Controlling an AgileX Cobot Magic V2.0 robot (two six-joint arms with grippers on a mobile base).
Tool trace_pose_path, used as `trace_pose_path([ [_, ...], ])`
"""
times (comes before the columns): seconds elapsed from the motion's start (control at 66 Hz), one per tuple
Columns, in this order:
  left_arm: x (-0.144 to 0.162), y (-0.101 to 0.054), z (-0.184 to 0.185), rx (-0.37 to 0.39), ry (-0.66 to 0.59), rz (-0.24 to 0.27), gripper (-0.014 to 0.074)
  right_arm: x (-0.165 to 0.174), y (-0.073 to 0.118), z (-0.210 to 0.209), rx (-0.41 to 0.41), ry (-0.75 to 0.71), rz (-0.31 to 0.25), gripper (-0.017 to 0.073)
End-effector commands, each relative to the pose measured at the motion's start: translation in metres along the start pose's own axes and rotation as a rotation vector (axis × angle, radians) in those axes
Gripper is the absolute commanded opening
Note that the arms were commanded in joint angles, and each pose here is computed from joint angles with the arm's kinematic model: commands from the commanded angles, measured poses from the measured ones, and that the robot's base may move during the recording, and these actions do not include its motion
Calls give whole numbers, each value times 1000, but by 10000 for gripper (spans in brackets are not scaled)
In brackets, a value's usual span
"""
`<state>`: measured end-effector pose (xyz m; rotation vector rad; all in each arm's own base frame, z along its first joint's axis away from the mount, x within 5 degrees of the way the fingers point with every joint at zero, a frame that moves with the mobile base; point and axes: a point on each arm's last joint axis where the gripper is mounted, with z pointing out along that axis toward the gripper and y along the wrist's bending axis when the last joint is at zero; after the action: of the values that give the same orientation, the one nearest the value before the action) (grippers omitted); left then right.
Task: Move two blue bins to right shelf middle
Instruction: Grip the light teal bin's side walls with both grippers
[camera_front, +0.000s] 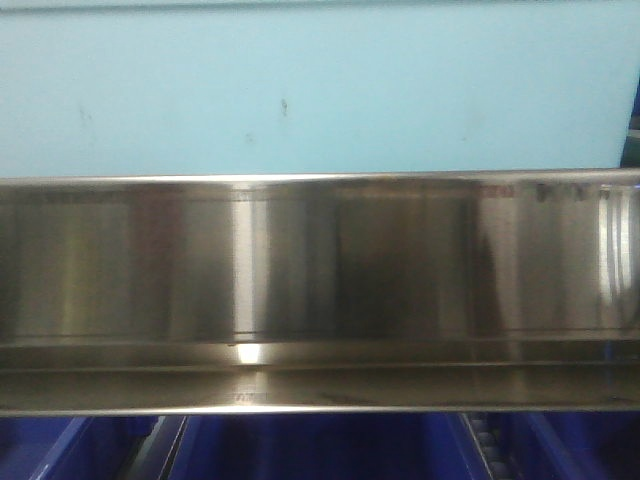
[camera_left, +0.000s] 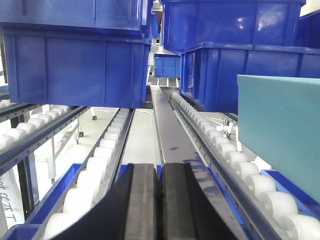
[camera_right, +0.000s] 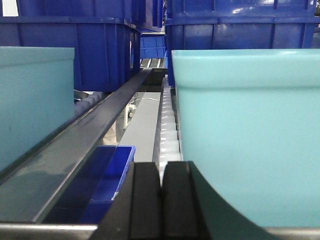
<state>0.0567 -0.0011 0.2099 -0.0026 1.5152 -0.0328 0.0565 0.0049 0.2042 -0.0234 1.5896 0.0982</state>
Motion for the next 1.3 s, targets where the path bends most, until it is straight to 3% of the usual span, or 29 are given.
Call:
trace_pose_path([
  [0.0,-2,0,0,-3,-19,3,-111,0,0,0,-1,-11,-6,-162],
  [0.56,-3,0,0,-3,-25,3,-111,0,0,0,-1,-11,-6,-162],
  [0.878,-21,0,-3,-4,-227,0,-111,-12,-1,-1,12,-143,-5,-162],
  [0.939,-25,1,-4,-6,-269,-11,-111,-19,-2,-2,19,-218,-5,-162],
  [1.045,-41,0,-6,-4,-299,-13,-111,-31,-3,-5,28,-315,41,-162],
  [1.196,-83,-1,-18,3,-319,-9,-104,-91,2,-25,-2,-409,43,-162],
  [1.287,-109,-2,-25,4,-285,5,-26,-124,7,-41,-29,-398,37,-162],
])
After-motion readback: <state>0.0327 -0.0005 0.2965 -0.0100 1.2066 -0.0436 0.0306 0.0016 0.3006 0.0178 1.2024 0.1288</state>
